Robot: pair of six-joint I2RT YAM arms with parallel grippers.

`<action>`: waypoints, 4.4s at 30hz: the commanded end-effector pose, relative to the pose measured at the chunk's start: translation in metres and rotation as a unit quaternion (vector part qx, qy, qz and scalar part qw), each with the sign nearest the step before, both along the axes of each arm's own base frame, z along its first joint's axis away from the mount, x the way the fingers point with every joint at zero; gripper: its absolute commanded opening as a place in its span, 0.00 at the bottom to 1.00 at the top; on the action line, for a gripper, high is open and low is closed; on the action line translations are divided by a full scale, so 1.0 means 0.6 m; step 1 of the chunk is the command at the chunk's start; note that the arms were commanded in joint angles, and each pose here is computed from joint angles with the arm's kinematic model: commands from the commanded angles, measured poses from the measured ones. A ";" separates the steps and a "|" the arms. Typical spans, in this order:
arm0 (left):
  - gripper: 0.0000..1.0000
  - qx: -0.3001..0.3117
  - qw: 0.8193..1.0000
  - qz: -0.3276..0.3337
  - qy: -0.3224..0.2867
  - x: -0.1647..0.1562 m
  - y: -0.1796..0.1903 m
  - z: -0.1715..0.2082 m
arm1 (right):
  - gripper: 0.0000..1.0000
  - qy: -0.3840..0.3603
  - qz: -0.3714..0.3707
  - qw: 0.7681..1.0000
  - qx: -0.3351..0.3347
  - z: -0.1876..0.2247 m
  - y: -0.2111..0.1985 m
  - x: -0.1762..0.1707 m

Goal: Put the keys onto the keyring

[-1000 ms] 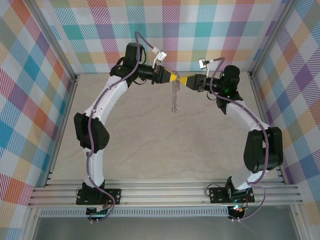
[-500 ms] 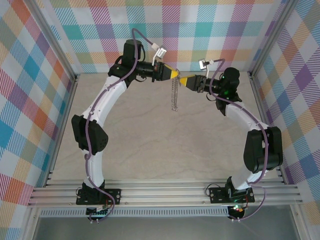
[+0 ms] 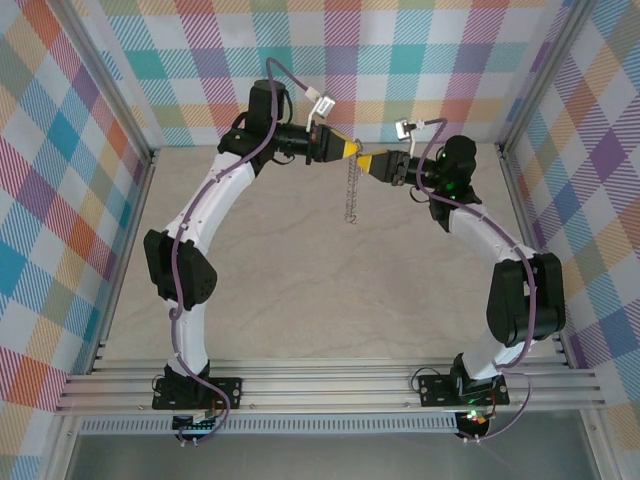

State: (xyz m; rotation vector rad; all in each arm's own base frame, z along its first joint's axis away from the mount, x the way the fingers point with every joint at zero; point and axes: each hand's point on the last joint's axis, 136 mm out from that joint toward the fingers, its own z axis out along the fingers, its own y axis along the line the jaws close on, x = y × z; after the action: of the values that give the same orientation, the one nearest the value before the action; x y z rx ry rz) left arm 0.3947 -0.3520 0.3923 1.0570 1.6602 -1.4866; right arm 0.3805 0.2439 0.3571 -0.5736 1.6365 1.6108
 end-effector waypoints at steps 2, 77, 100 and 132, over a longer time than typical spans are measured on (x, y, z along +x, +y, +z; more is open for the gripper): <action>0.00 -0.021 0.999 0.001 -0.043 -0.020 0.004 0.051 | 0.32 -0.017 -0.002 1.000 -0.004 0.004 0.001 -0.013; 0.00 -0.246 0.954 0.169 0.001 -0.018 0.043 0.144 | 0.54 -0.027 -0.175 0.984 0.012 0.093 -0.054 -0.069; 0.00 -0.242 0.961 0.134 -0.007 -0.043 0.026 0.149 | 0.34 -0.037 -0.144 0.983 0.105 0.169 -0.017 -0.008; 0.00 -0.234 0.964 0.129 -0.009 -0.050 0.019 0.145 | 0.31 -0.044 -0.151 0.984 0.081 0.154 -0.009 -0.011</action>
State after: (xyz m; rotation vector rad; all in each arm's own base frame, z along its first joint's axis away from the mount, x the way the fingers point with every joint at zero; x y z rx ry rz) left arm 0.3953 -0.3451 0.4366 0.4872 1.4185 -1.5819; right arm 0.3787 0.2474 0.4388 -0.2828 1.4724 1.5108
